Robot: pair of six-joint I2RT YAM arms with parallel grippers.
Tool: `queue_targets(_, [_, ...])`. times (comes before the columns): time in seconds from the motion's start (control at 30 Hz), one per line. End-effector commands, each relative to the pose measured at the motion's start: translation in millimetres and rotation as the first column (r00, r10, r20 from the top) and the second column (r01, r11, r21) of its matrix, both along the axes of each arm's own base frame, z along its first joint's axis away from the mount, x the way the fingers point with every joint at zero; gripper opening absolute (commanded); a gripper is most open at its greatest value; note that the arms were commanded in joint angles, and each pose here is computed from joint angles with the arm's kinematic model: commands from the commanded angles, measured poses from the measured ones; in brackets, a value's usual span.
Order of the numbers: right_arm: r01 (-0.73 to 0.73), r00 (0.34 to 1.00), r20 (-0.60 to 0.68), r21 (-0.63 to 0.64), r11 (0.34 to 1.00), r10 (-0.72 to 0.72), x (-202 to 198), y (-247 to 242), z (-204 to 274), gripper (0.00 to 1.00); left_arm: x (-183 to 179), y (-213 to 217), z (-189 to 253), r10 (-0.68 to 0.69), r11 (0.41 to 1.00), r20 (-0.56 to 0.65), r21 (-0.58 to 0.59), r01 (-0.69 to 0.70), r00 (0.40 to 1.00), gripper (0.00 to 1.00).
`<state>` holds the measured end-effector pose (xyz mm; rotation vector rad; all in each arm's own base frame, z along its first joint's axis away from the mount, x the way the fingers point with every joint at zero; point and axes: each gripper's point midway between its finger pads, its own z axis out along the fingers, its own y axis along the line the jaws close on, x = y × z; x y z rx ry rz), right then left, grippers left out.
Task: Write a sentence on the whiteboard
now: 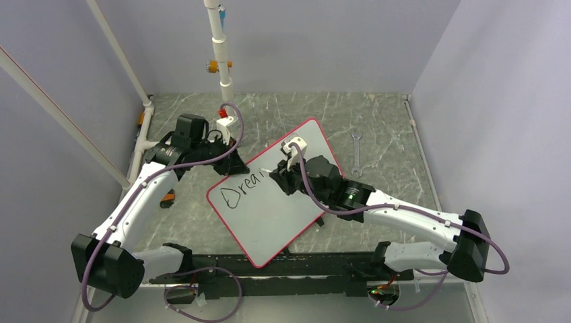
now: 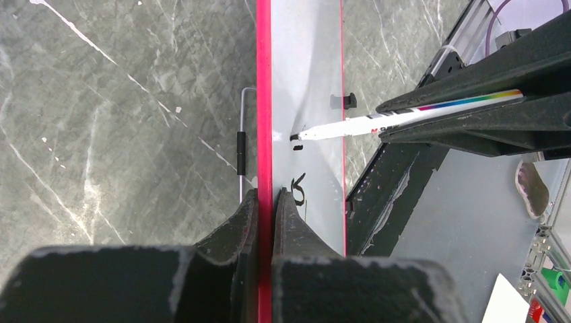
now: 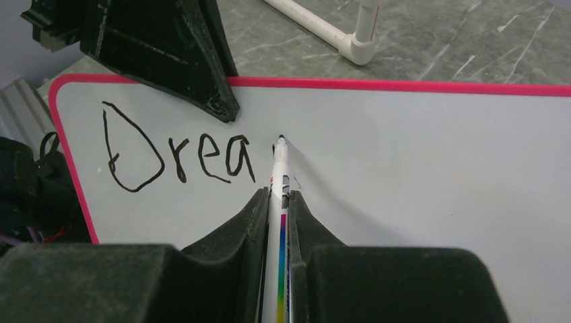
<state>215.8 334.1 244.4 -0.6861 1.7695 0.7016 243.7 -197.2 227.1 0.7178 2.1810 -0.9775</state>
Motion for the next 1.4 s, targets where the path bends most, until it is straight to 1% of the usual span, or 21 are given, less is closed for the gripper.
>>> queue_targets(0.0, [0.053, 0.998, 0.040, 0.023, 0.998, -0.054, 14, -2, 23, 0.00, 19, 9, 10, 0.013, 0.998, 0.177, 0.056, -0.024, 0.984, 0.00])
queue_targets(0.3, [0.069, 0.998, 0.007, 0.002, 0.998, -0.069, 12, -10, 10, 0.00, 20, 9, 11, 0.016, 0.998, 0.177, 0.057, -0.027, 0.984, 0.00])
queue_targets(0.8, [0.050, 0.996, -0.079, 0.001, 0.999, -0.050, -8, -24, -18, 0.00, 20, 9, 11, 0.017, 0.998, 0.177, 0.058, -0.028, 0.984, 0.00])
queue_targets(0.97, [0.053, 0.995, -0.080, -0.002, 0.999, -0.053, -6, -22, -20, 0.00, 20, 9, 11, 0.017, 0.998, 0.178, 0.057, -0.028, 0.984, 0.00])
queue_targets(1.37, [0.056, 0.998, -0.029, 0.007, 0.998, -0.056, 6, -10, 1, 0.00, 19, 9, 11, 0.013, 0.998, 0.178, 0.058, -0.024, 0.984, 0.00])
